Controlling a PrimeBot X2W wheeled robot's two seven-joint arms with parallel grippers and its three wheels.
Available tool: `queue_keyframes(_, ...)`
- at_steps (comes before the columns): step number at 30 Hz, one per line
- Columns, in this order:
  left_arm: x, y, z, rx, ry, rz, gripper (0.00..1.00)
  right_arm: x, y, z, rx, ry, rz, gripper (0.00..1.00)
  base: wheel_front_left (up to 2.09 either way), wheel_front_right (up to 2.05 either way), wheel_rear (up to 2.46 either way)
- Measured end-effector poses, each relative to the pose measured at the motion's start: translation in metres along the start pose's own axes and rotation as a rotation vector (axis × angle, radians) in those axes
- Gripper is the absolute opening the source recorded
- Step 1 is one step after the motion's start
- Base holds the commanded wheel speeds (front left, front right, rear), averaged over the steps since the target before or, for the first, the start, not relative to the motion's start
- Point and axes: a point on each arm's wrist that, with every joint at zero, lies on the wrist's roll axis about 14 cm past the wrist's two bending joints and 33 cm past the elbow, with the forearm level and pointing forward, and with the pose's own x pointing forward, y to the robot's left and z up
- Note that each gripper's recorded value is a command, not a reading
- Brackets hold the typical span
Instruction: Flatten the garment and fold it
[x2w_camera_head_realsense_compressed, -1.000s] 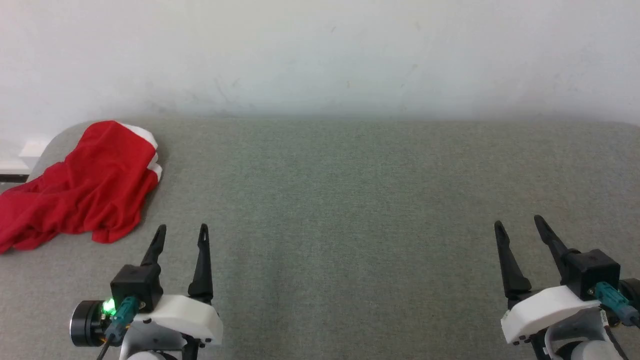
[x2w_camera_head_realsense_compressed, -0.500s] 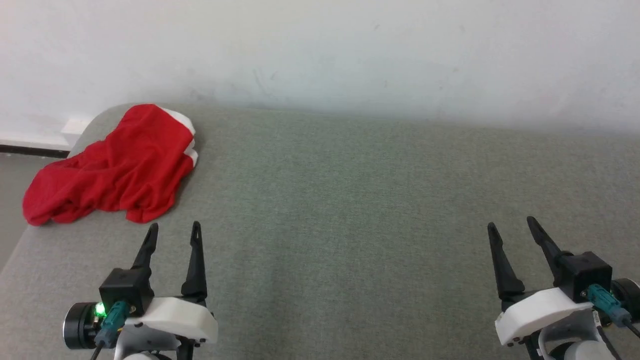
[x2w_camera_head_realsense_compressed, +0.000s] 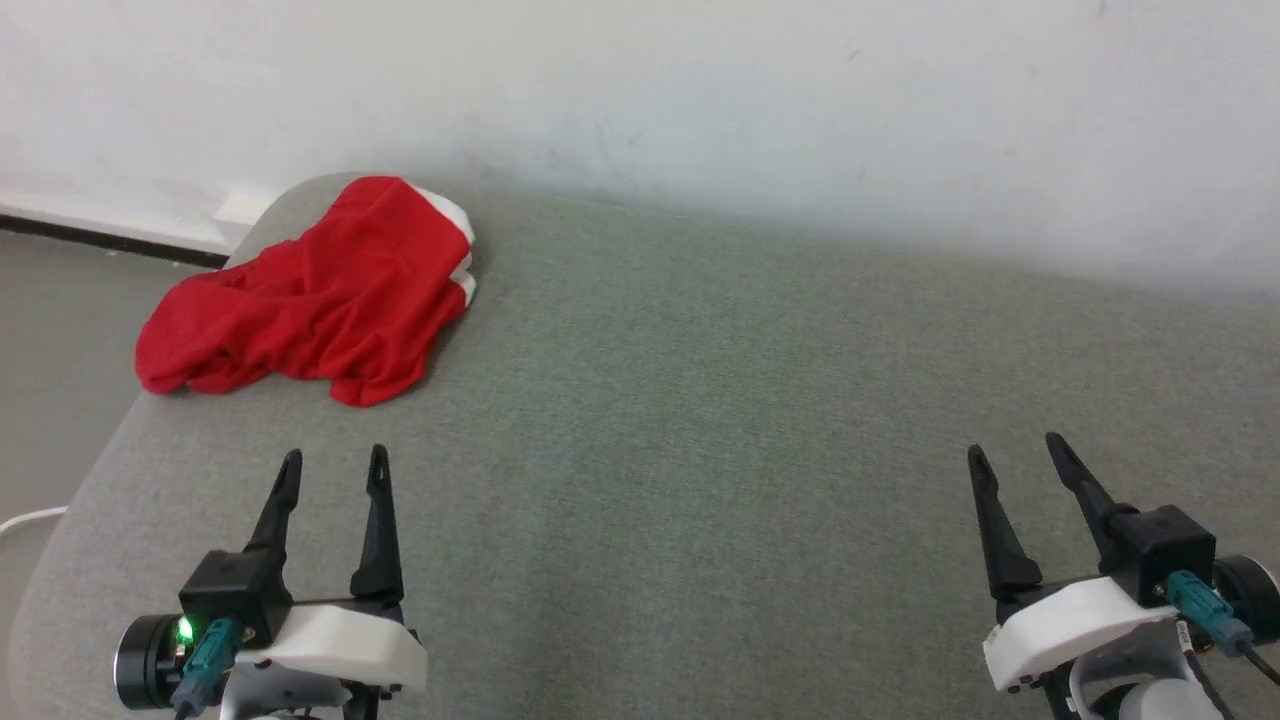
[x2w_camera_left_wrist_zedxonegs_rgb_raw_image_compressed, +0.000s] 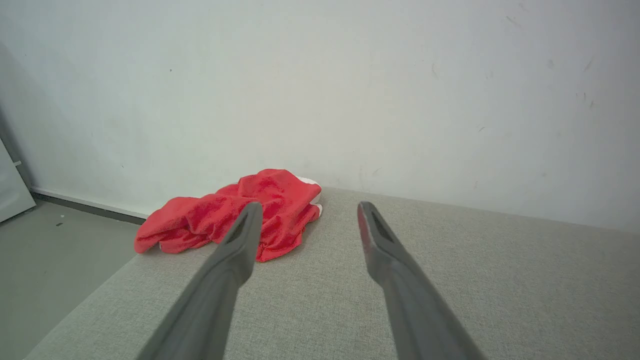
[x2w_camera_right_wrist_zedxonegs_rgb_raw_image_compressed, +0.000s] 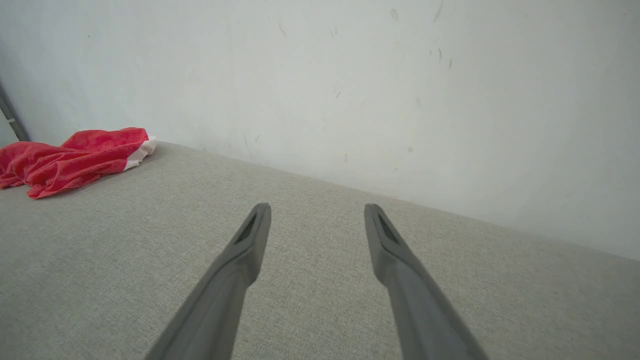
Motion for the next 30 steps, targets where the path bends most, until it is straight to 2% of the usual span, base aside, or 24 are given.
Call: queue_keyframes(30,-0.055,0.078,0.007,-0.009,-0.037,0.257,1.0,0.045,0.088,-0.012,0.016,-0.012,0.265,1.0,-0.01,-0.01,-0.01)
